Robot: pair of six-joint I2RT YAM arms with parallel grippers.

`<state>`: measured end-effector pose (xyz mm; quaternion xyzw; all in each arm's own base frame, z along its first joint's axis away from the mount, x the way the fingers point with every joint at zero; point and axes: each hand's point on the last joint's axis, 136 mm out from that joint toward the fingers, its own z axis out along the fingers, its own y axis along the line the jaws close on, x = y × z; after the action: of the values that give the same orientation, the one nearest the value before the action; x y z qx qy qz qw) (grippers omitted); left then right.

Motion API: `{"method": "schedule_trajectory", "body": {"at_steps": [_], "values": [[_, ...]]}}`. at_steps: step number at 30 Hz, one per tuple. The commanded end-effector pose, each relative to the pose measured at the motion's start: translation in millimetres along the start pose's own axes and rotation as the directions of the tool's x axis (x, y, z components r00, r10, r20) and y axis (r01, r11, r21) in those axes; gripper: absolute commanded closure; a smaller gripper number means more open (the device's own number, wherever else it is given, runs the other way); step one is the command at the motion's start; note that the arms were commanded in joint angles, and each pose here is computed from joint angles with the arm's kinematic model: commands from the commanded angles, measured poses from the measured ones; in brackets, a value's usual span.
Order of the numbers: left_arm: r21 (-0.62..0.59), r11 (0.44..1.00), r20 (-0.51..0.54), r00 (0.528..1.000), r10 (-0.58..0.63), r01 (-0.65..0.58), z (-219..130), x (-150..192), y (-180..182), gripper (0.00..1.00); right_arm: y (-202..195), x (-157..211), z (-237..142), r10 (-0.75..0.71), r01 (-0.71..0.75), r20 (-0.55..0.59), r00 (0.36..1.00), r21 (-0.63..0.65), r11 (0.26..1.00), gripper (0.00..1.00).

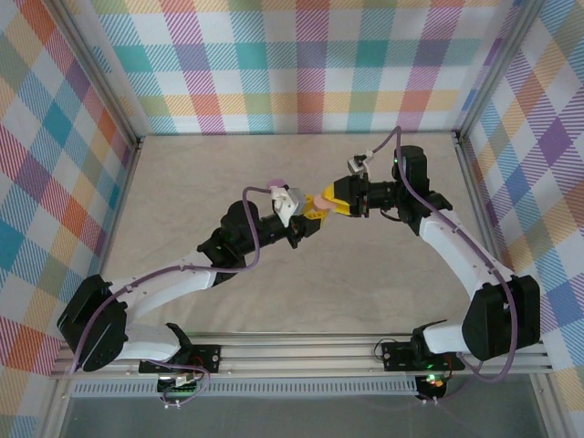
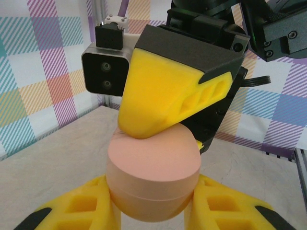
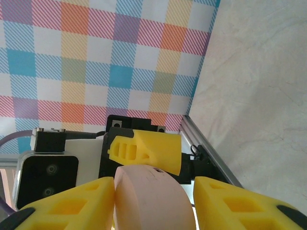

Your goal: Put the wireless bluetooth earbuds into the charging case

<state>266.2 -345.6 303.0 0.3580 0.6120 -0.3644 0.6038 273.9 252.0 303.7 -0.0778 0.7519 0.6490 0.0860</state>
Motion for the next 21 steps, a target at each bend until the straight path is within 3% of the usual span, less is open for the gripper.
{"method": "schedule_trajectory", "body": {"at_steps": [1,7,11,14,17,19,20,21], "values": [[-0.031,1.000,0.085,0.996,0.005,-0.002,-7.9,-26.7,2.9,0.84,6.4,10.4,4.2,-0.007,0.005,-0.055,0.998,-0.039,0.999,0.55],[-0.036,0.999,0.078,0.997,0.001,0.001,-7.6,-25.1,4.0,0.83,10.4,13.0,6.4,-0.014,0.011,-0.066,0.998,-0.046,0.999,0.70],[-0.047,0.999,0.071,0.998,0.002,0.002,-9.7,-23.5,5.0,0.82,13.2,14.1,6.1,-0.020,0.017,-0.063,0.998,-0.047,0.999,0.75],[-0.053,0.999,0.064,0.998,0.001,0.002,-11.6,-22.5,5.8,0.75,15.0,14.0,5.1,-0.025,0.022,-0.056,0.998,-0.046,0.999,0.80],[-0.061,0.998,0.052,0.999,-0.002,0.005,-13.4,-21.0,6.7,0.54,15.1,11.8,4.4,-0.029,0.028,-0.036,0.999,-0.035,0.999,0.82],[-0.076,0.997,0.040,0.999,-0.001,0.004,-16.3,-20.3,8.3,0.27,15.2,9.0,4.2,-0.031,0.030,-0.023,0.999,-0.027,0.999,0.83],[-0.085,0.996,0.034,0.999,0.003,0.000,-19.0,-20.1,9.3,0.02,14.6,6.3,3.5,-0.030,0.030,-0.012,0.999,-0.020,0.999,0.83],[-0.099,0.995,0.030,1.000,0.010,-0.007,-22.5,-20.8,10.7,0.00,11.2,2.9,2.5,-0.022,0.022,0.003,1.000,-0.004,1.000,0.83]]}}
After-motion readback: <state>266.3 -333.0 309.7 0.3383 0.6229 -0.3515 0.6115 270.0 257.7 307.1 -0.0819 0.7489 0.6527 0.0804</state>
